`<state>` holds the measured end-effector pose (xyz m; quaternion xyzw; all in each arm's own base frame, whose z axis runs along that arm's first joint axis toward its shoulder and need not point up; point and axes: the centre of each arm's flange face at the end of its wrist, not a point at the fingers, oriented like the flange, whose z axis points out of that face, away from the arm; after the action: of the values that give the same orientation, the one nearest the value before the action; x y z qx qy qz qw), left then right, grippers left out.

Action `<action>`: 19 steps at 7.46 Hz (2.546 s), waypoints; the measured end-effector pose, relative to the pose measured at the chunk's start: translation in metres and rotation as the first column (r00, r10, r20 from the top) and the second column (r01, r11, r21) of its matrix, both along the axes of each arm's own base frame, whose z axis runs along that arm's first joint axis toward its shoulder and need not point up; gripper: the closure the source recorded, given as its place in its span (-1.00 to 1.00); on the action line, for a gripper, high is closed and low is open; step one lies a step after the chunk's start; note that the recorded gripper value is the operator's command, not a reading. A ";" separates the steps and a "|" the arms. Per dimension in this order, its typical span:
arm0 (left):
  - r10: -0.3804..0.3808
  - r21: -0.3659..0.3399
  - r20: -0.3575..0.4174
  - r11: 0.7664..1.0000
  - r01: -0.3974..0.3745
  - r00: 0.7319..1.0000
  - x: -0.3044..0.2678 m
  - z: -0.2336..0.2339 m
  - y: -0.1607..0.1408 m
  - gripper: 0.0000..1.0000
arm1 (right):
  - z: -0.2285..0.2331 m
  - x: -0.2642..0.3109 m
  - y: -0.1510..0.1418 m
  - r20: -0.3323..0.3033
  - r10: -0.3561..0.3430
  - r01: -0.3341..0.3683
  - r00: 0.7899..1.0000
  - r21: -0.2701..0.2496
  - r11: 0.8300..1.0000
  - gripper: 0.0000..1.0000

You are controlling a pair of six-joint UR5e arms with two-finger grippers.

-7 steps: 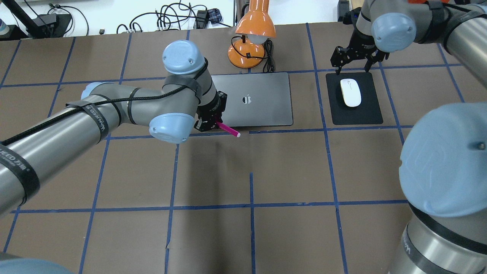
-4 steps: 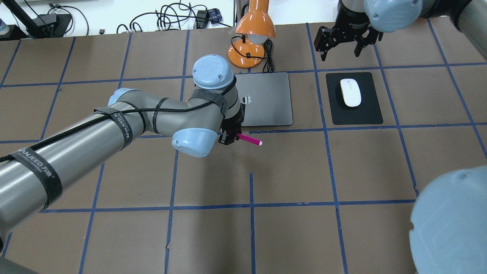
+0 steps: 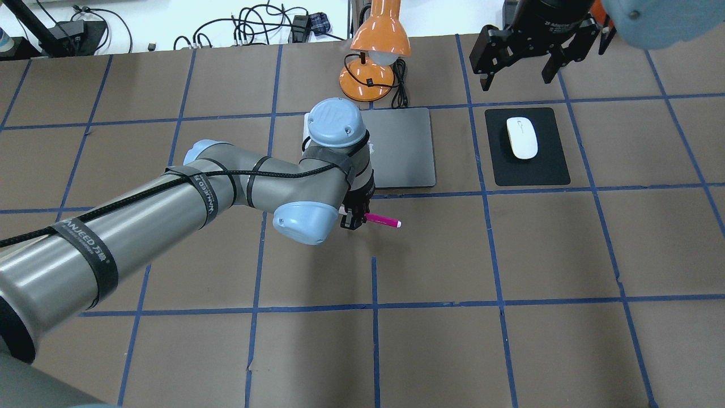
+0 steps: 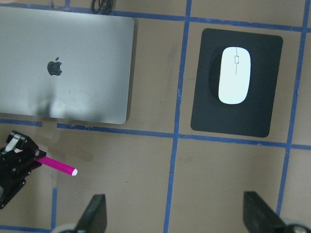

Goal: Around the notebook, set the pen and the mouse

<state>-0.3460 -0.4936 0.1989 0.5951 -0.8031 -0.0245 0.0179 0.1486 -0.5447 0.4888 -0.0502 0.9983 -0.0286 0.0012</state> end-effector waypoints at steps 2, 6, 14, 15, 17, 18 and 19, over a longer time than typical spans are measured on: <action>0.070 0.034 0.013 0.997 -0.071 0.997 0.001 -0.014 0.007 1.00 | -0.039 -0.002 0.016 -0.020 -0.004 0.005 1.000 0.071 0.997 -1.00; 0.107 0.051 0.020 0.993 -0.108 0.994 0.000 -0.024 0.008 0.63 | -0.047 -0.008 0.017 -0.030 -0.018 0.020 0.999 0.072 0.997 -1.00; -0.374 -0.043 0.013 0.926 0.374 0.927 0.040 0.018 -0.019 -1.00 | -0.048 -0.009 0.017 -0.033 -0.006 0.008 0.999 0.049 0.999 -1.00; -0.493 -0.071 0.026 0.867 0.493 0.870 0.066 0.032 -0.032 -1.00 | -0.047 -0.009 0.017 -0.030 -0.007 0.009 1.000 0.048 0.999 -1.00; -0.709 -0.117 0.074 0.692 0.712 0.701 0.112 0.063 -0.048 -1.00 | -0.047 -0.009 0.017 -0.022 -0.008 0.009 1.000 0.047 0.999 -1.00; -0.806 -0.128 0.109 0.569 0.812 0.582 0.130 0.082 -0.052 -1.00 | -0.046 -0.008 0.017 -0.021 -0.008 0.009 1.000 0.046 0.999 -1.00; -0.861 -0.115 0.118 0.483 0.868 0.494 0.151 0.098 -0.055 -1.00 | -0.046 -0.008 0.017 -0.021 -0.008 0.009 1.000 0.045 0.999 -1.00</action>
<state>-0.1953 -0.5485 0.2971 0.1080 -0.9925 0.0469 0.0330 0.1402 -0.5277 0.4430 -0.0462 0.9989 -0.0053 -0.0080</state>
